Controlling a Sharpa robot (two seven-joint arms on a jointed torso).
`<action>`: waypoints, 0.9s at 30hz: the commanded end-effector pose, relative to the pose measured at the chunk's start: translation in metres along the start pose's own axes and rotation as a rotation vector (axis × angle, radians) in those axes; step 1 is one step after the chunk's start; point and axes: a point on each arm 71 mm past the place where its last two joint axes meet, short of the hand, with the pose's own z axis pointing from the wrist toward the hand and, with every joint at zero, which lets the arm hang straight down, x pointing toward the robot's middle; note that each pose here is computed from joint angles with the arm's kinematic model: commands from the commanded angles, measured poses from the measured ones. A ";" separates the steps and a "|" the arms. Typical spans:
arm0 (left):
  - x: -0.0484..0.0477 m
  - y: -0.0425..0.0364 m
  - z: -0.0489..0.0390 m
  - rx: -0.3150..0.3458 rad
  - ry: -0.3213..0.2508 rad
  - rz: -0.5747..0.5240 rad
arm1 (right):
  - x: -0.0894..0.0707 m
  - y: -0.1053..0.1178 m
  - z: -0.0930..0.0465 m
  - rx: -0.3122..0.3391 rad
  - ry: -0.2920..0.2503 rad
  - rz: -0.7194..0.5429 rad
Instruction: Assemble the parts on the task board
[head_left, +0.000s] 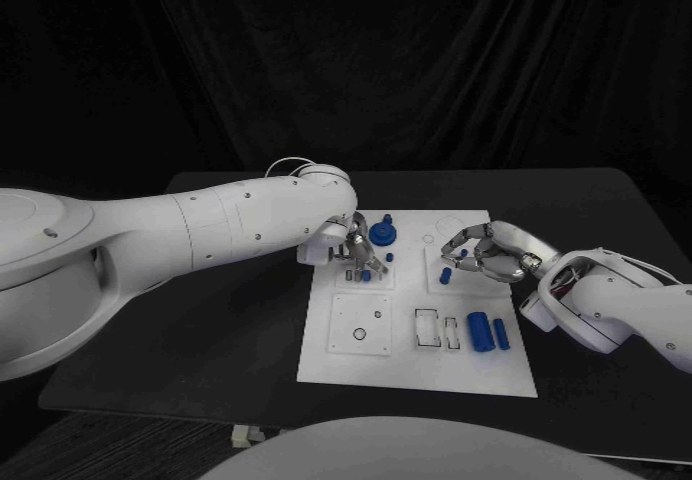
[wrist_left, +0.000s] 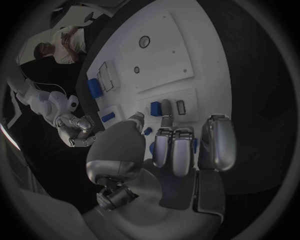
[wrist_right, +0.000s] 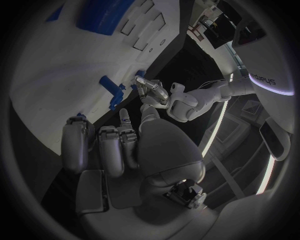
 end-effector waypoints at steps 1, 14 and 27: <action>-0.0007 -0.0019 -0.0029 0.030 -0.039 -0.016 | 0.001 -0.002 -0.001 0.014 0.008 0.000; 0.0045 0.0081 -0.0112 0.072 -0.079 -0.028 | 0.001 -0.002 -0.001 0.014 0.008 0.000; 0.0131 0.0112 -0.0345 0.202 -0.280 -0.182 | -0.001 -0.005 -0.002 0.023 0.006 -0.002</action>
